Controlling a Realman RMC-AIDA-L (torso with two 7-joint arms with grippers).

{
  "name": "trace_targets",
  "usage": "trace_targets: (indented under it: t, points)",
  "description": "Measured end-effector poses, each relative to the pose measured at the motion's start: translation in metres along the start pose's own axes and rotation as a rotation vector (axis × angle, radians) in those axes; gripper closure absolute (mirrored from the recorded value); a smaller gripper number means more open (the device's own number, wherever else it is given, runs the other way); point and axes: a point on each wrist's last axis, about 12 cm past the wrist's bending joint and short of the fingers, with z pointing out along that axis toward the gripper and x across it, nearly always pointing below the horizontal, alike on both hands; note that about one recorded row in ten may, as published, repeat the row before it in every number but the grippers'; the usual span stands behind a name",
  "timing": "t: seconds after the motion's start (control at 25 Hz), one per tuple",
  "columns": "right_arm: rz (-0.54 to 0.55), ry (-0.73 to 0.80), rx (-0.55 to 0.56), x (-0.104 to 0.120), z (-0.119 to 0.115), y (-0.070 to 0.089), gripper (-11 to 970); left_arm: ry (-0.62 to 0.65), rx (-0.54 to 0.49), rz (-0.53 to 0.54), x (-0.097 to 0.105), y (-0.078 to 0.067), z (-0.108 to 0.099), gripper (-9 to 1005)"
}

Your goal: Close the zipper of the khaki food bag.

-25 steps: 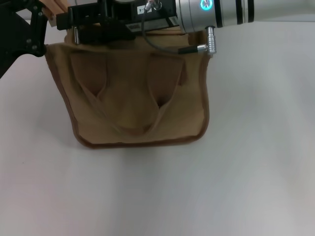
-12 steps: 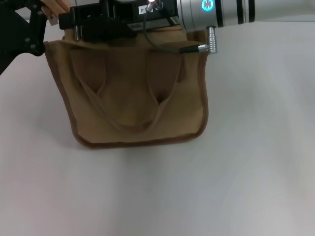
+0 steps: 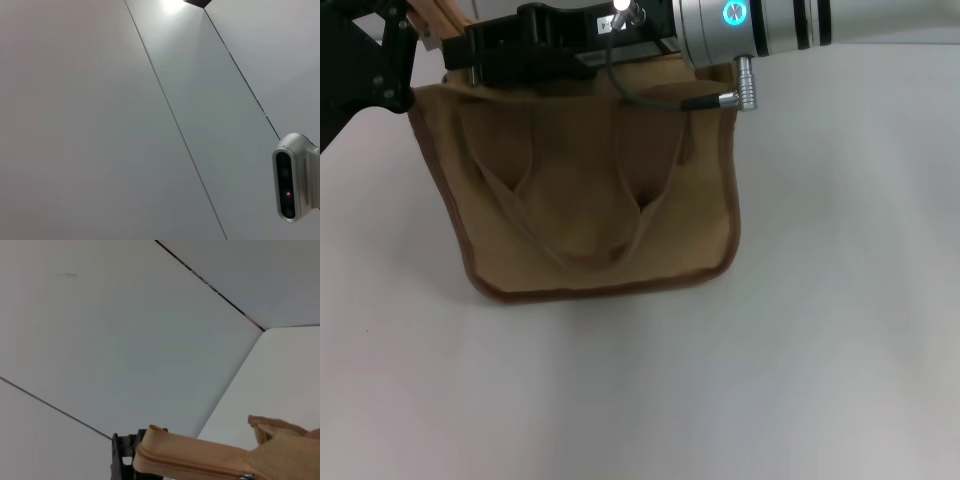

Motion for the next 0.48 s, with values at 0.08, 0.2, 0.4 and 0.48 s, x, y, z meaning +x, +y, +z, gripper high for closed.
trace_targets:
  t: [0.08,0.2,0.4,0.48]
  points:
    - [-0.001,0.001,0.001,0.0001,0.0001,-0.0001,268,-0.001,0.000,0.000,-0.0002,0.0000,0.0000,949]
    - [-0.014,0.002,0.004,-0.0006,0.0008,0.0004,355,-0.002,0.000,0.000,-0.0002,-0.0001,0.0000,948]
    - [-0.053,0.000,0.016,-0.0023,0.0017,0.0006,479,-0.002,0.000,-0.001,-0.0002,-0.0001,0.0001,947]
    - [-0.066,-0.002,0.018,-0.0029,0.0019,0.0008,477,-0.002,0.002,-0.002,-0.0003,-0.0003,-0.0002,947]
